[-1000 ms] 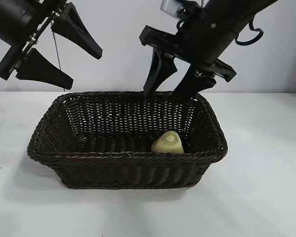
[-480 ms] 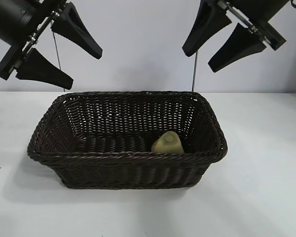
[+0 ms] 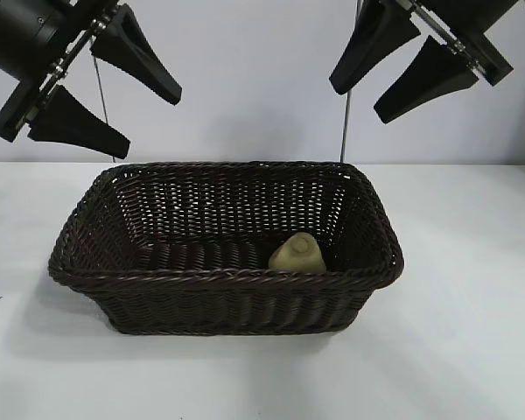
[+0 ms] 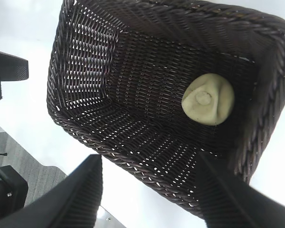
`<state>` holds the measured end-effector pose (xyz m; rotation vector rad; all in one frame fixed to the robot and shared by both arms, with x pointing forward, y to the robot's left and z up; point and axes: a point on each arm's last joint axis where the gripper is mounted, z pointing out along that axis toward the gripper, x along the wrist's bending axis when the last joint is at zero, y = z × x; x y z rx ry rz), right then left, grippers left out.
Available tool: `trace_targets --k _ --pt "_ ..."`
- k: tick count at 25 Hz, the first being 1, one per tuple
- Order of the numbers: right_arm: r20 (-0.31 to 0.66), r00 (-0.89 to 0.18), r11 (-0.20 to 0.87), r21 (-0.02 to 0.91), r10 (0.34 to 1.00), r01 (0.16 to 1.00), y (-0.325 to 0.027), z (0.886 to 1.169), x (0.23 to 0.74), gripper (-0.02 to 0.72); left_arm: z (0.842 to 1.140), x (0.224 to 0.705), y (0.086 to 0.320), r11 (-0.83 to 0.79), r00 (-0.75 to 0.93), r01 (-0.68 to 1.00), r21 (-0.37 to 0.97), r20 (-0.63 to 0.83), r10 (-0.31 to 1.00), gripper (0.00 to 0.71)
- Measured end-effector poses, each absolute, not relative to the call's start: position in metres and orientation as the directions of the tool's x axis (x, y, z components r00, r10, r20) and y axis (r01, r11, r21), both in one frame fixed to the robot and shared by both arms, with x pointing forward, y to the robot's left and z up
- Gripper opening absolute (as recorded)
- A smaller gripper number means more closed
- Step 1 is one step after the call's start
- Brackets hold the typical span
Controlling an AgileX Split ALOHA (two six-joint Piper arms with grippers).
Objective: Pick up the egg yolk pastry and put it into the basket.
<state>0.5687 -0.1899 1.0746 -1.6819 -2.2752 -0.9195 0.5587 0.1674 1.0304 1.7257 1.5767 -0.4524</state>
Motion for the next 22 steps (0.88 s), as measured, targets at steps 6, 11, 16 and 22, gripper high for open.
trace_targets --k 6,11,16,22 --pt "0.473 -0.352 0.177 0.375 0.808 0.91 -0.19 1.0746 0.5686 0.423 1.0304 0.5587 0.1674 0.032 0.182 0.959 0.283 -0.694 0.697 0.511" --pt "0.473 -0.352 0.177 0.375 0.808 0.91 -0.19 1.0746 0.5686 0.423 1.0304 0.5587 0.1674 0.032 0.182 0.959 0.283 -0.694 0.697 0.511" --pt "0.47 -0.353 0.178 0.376 0.809 0.909 -0.1903 1.0744 0.5687 0.423 1.0304 0.5587 0.1674 0.032 0.182 0.959 0.283 -0.694 0.697 0.511" --pt "0.463 -0.351 0.165 0.394 0.814 0.904 -0.1905 1.0749 0.5709 0.423 1.0304 0.5587 0.1674 0.032 0.182 0.959 0.283 -0.694 0.697 0.511"
